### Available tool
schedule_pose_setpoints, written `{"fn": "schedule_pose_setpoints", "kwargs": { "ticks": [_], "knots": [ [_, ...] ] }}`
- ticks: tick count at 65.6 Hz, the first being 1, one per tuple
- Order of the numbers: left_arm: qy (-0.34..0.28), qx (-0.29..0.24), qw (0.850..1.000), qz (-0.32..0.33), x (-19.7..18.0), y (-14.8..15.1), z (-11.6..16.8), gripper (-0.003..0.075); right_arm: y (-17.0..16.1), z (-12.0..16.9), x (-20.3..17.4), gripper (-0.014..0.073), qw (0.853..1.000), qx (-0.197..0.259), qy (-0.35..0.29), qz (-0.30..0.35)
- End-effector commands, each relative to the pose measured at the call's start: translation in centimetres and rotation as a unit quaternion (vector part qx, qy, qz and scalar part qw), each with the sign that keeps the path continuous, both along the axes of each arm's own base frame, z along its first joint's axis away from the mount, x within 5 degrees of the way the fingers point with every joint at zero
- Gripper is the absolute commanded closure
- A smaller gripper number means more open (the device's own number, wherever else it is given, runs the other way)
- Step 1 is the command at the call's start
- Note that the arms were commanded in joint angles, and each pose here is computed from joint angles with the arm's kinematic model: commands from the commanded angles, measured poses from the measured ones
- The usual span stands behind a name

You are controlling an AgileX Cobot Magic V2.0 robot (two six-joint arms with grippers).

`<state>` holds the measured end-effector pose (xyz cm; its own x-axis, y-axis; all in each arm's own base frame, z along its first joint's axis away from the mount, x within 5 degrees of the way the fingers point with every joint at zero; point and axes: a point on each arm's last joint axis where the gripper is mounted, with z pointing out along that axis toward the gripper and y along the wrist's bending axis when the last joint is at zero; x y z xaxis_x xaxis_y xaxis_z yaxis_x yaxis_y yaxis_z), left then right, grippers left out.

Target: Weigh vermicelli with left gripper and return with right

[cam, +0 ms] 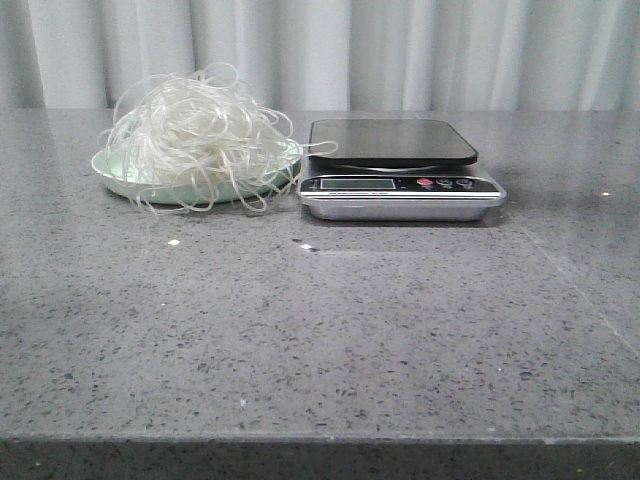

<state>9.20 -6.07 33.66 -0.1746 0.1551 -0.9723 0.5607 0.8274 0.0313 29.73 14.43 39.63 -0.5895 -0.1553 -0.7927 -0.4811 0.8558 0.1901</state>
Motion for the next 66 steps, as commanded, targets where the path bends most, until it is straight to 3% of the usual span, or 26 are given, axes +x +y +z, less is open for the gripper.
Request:
{"fn": "schedule_pose_setpoints", "kwargs": {
  "ticks": [1, 18, 29, 42, 47, 50, 56, 60, 66],
  "knots": [
    [-0.039, -0.037, 0.999, 0.004, 0.1, 0.0, 1.5, 0.0587, -3.4, 2.6, -4.2, 0.0006, 0.995, 0.027, -0.095, -0.035],
    [-0.039, -0.037, 0.999, 0.004, 0.1, 0.0, 1.5, 0.0587, -8.1, 0.7, -13.4, 0.0006, 0.98, 0.007, -0.186, -0.064],
    [-0.039, -0.037, 0.999, 0.004, 0.1, 0.0, 1.5, 0.0587, -10.1, -0.8, -18.8, 0.0006, 0.958, 0.033, -0.271, -0.083],
    [-0.039, -0.037, 0.999, 0.004, 0.1, 0.0, 1.5, 0.0587, -11.7, -5.1, -23.0, 0.0013, 0.936, 0.057, -0.333, -0.1],
    [-0.039, -0.037, 0.999, 0.004, 0.1, 0.0, 1.5, 0.0586, -11.9, -6.4, -23.3, 0.0075, 0.932, 0.061, -0.341, -0.105],
    [-0.039, -0.037, 0.999, 0.004, 0.1, 0.0, 1.5, 0.0587, -12.0, -6.8, -23.5, 0.0167, 0.931, 0.062, -0.345, -0.106],
    [-0.039, -0.037, 0.999, 0.004, 0.1, 0.0, 1.5, 0.0587, -12.0, -6.9, -23.5, 0.0477, 0.93, 0.064, -0.346, -0.107],
    [-0.039, -0.037, 0.999, 0.004, 0.1, 0.0, 1.5, 0.0586, -12.0, -6.8, -23.5, 0.0419, 0.928, 0.07, -0.348, -0.109],
    [-0.039, -0.037, 0.999, 0.004, 0.1, 0.0, 1.5, 0.0587, -12.0, -6.8, -23.5, 0.0407, 0.93, 0.069, -0.346, -0.108]
  ]
}}
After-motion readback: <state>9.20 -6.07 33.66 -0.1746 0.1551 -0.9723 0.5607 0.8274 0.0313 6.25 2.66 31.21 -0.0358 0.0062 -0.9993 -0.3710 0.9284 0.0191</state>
